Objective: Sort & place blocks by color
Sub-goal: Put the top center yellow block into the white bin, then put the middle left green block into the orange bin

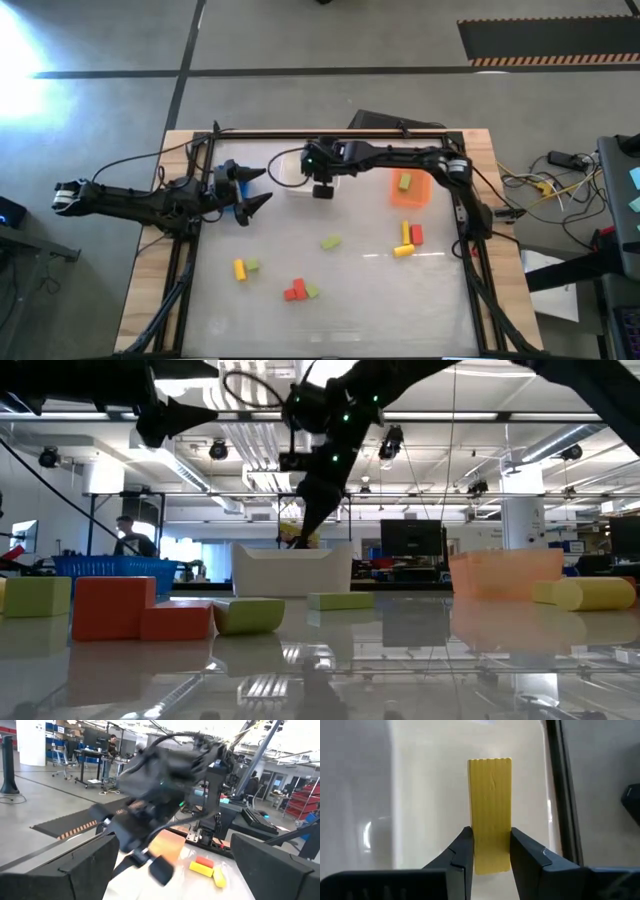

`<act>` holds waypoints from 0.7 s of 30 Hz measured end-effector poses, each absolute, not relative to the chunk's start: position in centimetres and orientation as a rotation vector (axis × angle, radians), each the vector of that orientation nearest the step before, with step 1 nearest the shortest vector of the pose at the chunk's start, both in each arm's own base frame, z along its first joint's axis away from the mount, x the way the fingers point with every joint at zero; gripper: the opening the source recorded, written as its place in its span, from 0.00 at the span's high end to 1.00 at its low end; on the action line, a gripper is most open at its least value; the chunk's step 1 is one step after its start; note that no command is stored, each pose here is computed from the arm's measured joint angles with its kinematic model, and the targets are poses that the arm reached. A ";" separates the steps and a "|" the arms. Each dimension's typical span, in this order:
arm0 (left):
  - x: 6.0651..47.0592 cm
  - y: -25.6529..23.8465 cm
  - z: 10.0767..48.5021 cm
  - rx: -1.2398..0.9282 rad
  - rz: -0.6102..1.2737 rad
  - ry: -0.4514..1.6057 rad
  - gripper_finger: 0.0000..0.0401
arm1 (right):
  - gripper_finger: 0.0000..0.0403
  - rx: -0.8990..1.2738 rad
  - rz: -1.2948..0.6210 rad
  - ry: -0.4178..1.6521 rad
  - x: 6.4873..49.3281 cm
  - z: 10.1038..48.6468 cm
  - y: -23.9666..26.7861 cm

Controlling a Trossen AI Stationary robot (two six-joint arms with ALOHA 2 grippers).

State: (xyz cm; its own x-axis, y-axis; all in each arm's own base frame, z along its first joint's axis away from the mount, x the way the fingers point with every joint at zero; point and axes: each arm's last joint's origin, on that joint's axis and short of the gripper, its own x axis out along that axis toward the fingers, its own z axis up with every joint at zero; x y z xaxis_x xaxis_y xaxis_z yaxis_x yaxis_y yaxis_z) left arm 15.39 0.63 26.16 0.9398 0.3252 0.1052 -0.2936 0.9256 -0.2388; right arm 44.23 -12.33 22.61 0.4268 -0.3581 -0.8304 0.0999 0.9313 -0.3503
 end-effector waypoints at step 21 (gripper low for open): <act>15.4 0.6 26.2 -0.219 0.318 -0.148 0.09 | 0.60 -0.249 -0.291 1.160 48.2 18.9 -14.9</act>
State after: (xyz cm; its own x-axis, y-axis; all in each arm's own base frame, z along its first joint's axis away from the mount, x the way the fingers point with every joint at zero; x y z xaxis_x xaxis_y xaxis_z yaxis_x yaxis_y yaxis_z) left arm 15.38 0.63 26.20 0.9394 0.3248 0.1093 -0.2929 0.9265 -0.2360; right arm 48.24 -14.93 18.95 0.3693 -0.3511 -0.8605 0.0966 0.9354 -0.3402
